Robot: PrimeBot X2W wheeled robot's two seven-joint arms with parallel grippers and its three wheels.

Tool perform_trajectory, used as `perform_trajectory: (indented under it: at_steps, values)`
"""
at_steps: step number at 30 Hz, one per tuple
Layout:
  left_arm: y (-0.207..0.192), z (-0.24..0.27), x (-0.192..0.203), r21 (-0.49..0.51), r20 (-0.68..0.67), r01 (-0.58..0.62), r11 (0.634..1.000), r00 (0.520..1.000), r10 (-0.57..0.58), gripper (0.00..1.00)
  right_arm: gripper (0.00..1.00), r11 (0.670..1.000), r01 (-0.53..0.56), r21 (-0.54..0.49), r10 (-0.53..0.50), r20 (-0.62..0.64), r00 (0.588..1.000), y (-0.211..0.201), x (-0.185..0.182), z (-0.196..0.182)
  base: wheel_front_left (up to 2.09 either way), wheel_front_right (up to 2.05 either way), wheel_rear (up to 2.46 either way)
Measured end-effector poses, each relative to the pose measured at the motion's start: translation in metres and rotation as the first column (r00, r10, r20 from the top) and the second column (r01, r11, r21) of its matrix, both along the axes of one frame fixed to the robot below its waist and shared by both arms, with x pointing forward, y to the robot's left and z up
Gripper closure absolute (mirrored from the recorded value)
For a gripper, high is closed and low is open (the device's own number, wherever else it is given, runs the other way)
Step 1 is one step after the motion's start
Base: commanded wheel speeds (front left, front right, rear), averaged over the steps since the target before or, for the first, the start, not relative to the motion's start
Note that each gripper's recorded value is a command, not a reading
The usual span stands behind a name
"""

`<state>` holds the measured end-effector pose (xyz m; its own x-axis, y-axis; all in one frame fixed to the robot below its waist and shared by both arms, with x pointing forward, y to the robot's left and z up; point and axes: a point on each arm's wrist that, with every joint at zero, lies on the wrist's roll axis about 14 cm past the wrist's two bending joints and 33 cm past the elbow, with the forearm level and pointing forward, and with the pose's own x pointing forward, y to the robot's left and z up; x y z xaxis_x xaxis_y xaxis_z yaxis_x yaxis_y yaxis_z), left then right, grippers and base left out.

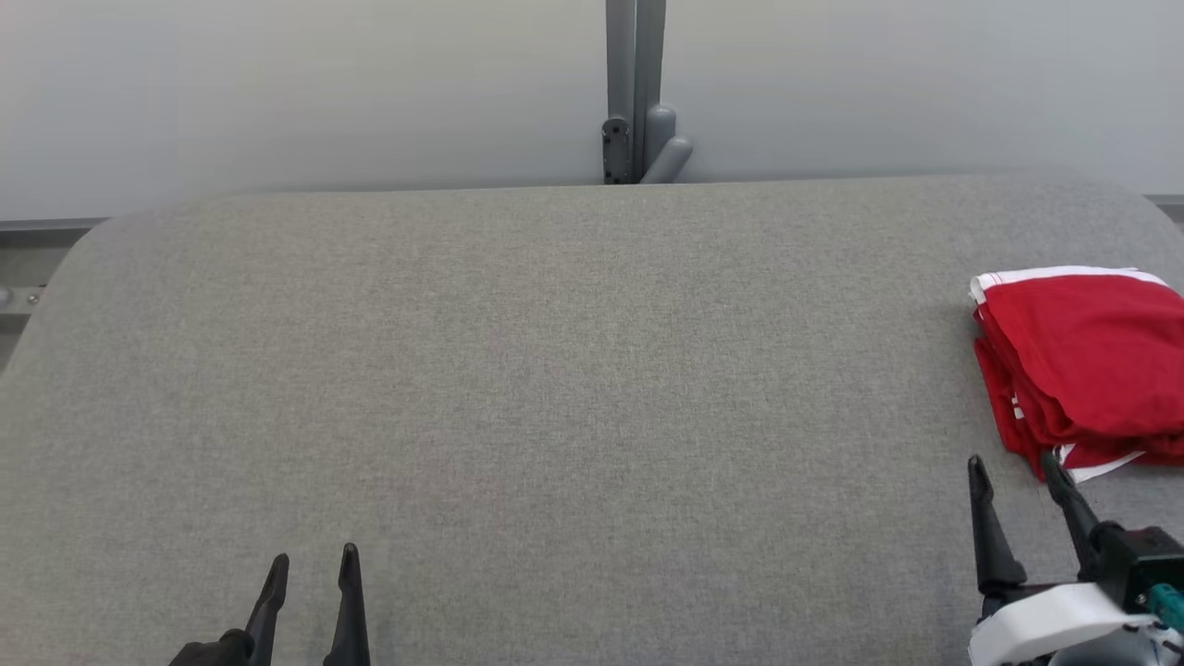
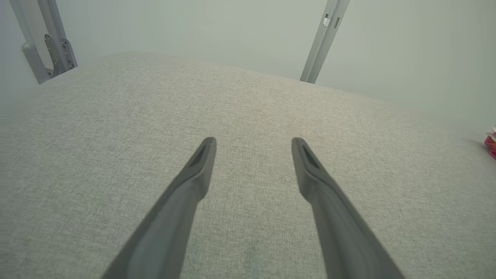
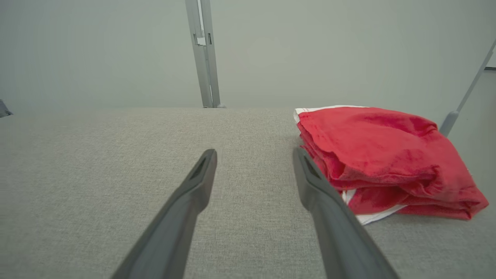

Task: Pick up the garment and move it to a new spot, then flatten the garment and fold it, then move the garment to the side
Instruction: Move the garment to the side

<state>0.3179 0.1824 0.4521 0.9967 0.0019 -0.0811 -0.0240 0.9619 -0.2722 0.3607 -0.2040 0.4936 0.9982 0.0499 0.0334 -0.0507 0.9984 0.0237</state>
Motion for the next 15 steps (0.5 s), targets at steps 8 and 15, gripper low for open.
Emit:
perform_trajectory:
  at_steps: [8,15]
  values:
    - [0.007,0.004,-0.005,0.024,0.017,-0.007,1.000,1.000,0.006,0.00,0.00,1.000,0.016,-0.015,-0.016,-0.007,1.000,0.007,-0.016,-0.005,0.00,0.00,0.00]
    - [0.000,0.004,-0.002,0.025,0.019,0.020,0.999,1.000,-0.021,0.00,0.00,0.995,0.066,-0.075,-0.066,0.007,0.998,-0.009,-0.025,0.000,0.00,0.00,0.00]
